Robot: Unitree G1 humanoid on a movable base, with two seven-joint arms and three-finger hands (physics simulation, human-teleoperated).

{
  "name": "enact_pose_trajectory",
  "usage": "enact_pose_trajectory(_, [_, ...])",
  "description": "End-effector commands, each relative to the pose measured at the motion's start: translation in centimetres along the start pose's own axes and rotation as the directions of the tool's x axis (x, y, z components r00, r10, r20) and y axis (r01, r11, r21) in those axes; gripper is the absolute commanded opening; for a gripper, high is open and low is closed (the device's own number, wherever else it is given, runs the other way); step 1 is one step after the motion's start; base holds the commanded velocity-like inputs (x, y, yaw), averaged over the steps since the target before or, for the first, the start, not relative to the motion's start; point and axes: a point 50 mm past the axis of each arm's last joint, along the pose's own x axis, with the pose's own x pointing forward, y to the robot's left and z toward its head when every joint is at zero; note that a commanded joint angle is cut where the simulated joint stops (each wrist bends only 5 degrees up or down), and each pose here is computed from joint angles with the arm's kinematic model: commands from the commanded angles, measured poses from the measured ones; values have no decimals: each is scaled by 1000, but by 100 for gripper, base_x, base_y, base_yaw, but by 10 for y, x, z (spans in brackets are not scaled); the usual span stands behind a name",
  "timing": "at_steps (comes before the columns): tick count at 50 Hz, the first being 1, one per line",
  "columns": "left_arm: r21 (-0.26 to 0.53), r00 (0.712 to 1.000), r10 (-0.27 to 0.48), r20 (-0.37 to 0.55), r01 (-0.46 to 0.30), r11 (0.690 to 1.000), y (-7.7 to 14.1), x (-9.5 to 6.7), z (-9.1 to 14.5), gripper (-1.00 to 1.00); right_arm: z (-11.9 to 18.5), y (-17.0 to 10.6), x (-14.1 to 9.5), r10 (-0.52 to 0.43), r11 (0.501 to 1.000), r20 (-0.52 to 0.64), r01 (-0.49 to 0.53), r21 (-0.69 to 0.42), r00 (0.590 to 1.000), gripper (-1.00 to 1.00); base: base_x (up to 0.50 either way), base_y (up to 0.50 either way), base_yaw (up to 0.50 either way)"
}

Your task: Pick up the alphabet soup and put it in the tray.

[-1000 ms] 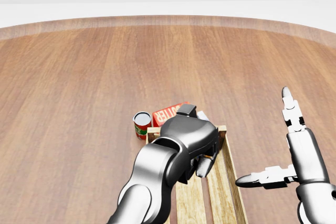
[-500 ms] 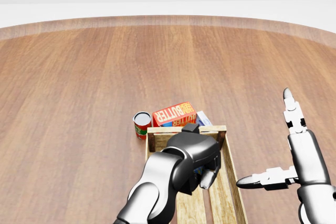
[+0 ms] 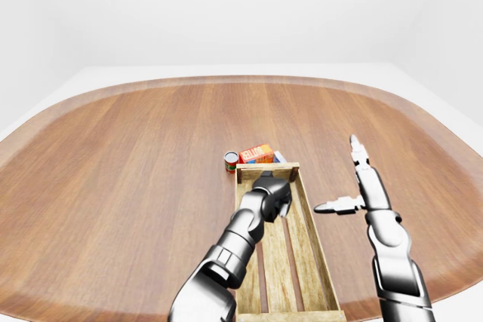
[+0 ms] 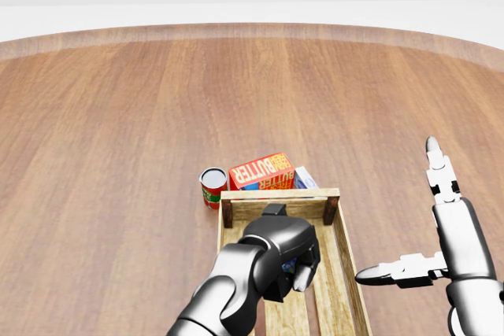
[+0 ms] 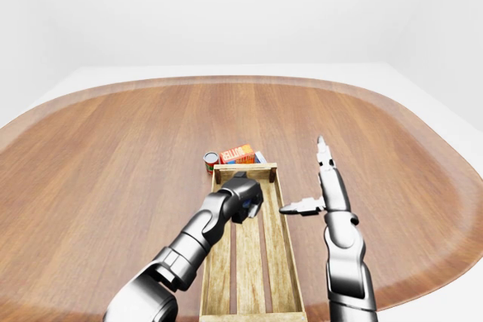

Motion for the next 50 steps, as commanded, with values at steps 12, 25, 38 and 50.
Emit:
enact_pose_trajectory(12, [-40, 999, -24, -45, 23, 999, -23, 11, -7, -100, 0, 0, 0, -1, 1000, -1, 1, 4, 1000, 100, 0, 0, 0])
enact_pose_trajectory(25, [-12, 999, -36, -32, 36, 999, -24, 13, 2, -100, -2, 1, 0, 0, 1000, -8, 0, 11, 1000, 100, 0, 0, 0])
enact_pose_trajectory(38, [4, 997, -69, -46, 69, 998, -37, 14, 3, -100, -2, 0, -1, -2, 1000, -6, 2, 15, 1000, 100, 0, 0, 0])
enact_pose_trajectory(50, [-9, 995, -74, -62, 74, 997, -41, 15, 0, -100, -1, -1, -3, -4, 1000, -4, 4, 15, 1000, 100, 0, 0, 0])
